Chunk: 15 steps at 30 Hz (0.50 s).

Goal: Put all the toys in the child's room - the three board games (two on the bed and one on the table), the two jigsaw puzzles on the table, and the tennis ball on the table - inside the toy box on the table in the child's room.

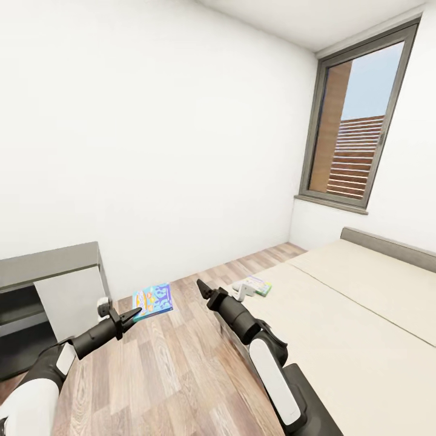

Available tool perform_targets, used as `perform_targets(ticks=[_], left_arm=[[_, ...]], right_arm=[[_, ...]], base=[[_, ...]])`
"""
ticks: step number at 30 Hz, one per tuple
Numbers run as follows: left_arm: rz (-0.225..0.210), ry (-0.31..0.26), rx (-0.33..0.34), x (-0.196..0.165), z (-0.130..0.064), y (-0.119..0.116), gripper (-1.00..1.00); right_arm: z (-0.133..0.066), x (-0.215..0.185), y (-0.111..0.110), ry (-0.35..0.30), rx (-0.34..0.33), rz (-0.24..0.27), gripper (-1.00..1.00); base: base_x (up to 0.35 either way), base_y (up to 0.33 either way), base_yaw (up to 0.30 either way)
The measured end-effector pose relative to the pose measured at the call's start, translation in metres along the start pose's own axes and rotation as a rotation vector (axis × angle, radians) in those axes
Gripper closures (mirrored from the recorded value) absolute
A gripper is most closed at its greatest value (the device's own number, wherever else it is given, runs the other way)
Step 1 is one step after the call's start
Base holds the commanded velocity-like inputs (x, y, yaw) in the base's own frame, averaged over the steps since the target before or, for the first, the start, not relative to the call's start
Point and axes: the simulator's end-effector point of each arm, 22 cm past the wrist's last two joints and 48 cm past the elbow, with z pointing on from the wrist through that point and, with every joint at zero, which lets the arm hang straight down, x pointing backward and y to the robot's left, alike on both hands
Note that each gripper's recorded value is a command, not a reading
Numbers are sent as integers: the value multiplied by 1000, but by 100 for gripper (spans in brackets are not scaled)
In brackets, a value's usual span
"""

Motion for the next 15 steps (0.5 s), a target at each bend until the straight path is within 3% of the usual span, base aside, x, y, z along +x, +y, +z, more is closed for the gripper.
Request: perform_targets(ticks=[6,15], left_arm=[[1,-1,2,0,0,-1,100],[8,-2,7,-1,-1,-6,100]], right_arm=[[0,0,1,-1,3,-3,-100],[-1,-3,5,-6,-2,-8,-100]], base=[[15,0,54],[147,105,219]])
